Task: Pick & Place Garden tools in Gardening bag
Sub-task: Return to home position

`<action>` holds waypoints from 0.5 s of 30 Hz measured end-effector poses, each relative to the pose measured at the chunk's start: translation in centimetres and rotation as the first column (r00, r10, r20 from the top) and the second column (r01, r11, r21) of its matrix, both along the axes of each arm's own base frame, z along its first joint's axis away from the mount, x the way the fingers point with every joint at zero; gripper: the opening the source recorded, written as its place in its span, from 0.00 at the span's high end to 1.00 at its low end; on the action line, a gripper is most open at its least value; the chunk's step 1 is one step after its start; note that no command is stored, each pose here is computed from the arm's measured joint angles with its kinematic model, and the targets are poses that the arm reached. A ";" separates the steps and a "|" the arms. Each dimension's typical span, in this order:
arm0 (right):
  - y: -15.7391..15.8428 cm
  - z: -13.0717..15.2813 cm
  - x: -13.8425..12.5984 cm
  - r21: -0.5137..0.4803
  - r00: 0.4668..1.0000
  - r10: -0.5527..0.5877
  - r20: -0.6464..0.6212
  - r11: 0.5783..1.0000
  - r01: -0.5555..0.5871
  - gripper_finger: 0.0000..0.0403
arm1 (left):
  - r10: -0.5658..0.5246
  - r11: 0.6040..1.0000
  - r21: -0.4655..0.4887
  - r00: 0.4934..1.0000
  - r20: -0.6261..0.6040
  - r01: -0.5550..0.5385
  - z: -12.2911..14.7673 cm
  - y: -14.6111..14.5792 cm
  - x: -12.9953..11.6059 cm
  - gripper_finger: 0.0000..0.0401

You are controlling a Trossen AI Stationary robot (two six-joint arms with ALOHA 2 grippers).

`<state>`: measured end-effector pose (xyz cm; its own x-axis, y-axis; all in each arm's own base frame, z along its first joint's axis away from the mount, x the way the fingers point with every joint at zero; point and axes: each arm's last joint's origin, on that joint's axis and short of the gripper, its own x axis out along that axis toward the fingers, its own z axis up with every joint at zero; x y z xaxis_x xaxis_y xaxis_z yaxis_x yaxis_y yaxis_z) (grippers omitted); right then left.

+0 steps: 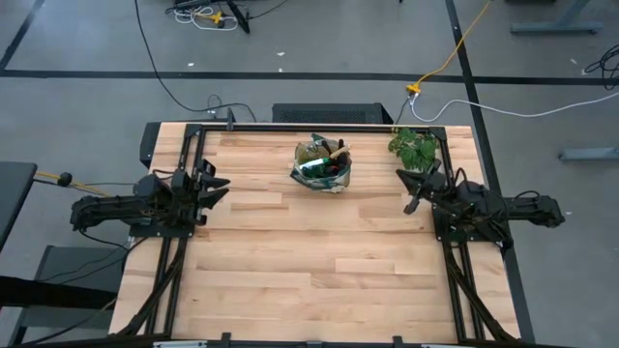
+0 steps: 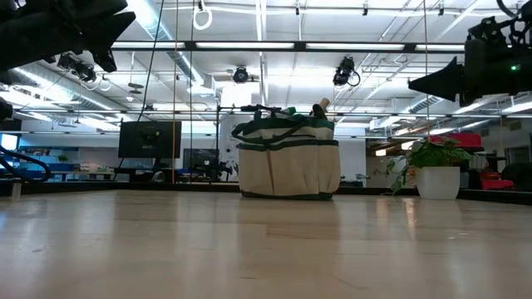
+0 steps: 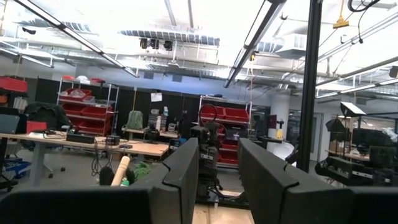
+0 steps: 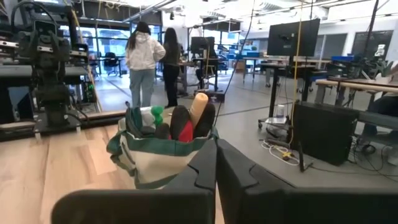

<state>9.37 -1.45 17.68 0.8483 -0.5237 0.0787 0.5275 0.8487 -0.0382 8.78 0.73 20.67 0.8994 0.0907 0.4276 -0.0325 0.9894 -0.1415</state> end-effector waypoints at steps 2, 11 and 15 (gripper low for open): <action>0.0 0.0 0.0 0.000 1.000 0.000 0.000 1.000 0.000 0.97 | 0.000 1.000 0.000 1.000 -0.001 0.000 0.0 0.0 0.0 0.71; 0.0 0.0 0.0 0.000 1.000 0.000 -0.001 1.000 0.000 0.97 | 0.032 0.996 0.082 0.999 -0.023 -0.030 -0.1 0.0 0.1 0.71; 0.0 0.0 0.0 0.000 1.000 0.000 -0.001 1.000 0.000 0.97 | -0.107 0.992 0.048 0.982 -0.157 0.115 -1.4 -0.4 0.5 0.71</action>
